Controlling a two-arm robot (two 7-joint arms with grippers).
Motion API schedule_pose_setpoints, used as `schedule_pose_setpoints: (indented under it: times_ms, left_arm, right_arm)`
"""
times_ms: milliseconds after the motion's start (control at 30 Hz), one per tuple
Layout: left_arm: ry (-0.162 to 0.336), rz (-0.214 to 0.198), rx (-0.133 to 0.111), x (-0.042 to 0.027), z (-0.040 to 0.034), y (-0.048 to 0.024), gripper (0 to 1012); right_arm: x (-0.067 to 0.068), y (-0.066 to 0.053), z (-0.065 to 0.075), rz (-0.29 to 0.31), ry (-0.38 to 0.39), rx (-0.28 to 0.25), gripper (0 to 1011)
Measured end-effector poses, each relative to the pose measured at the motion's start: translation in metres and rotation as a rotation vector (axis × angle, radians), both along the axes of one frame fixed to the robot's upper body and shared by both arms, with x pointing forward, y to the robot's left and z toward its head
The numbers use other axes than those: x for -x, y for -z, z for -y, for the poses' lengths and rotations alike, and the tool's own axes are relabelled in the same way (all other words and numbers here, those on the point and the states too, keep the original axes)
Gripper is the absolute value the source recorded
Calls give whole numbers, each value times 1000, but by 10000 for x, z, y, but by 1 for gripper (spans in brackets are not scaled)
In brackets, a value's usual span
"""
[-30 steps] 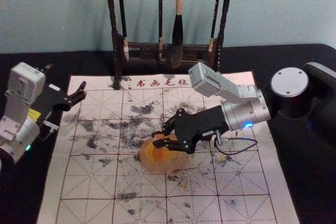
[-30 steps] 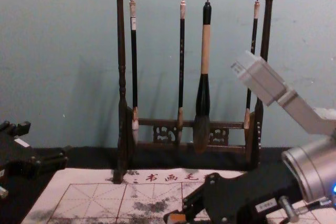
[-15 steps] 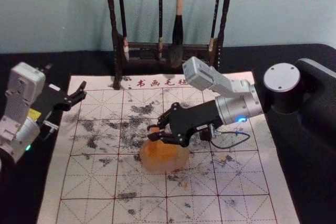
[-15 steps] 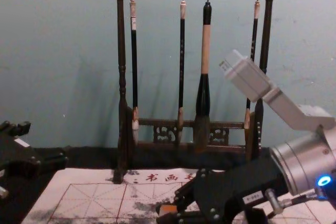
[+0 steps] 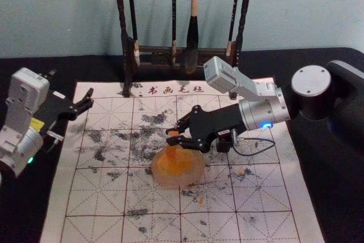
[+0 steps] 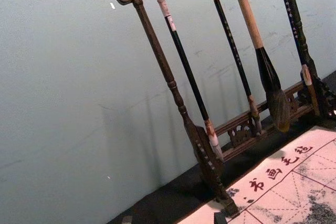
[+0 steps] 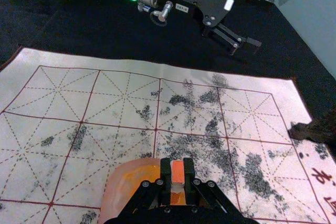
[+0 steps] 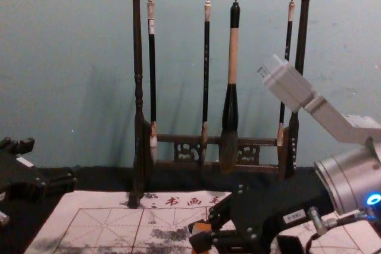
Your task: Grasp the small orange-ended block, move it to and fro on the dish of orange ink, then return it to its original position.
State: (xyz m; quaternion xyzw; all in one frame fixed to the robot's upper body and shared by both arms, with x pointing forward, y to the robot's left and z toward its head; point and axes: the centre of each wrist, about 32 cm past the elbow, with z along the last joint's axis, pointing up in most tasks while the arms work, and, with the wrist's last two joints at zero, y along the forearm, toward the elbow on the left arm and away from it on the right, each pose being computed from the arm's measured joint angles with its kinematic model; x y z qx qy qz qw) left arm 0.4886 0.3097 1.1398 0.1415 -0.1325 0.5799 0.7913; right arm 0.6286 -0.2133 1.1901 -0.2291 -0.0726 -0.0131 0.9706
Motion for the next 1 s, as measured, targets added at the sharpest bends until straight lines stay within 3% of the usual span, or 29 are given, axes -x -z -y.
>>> schedule_pose_setpoints:
  times_ms: [1000]
  left_arm:
    - [0,0,0,0,0,0,1001]
  right_arm:
    - [160,-50,219,16,40,21,134]
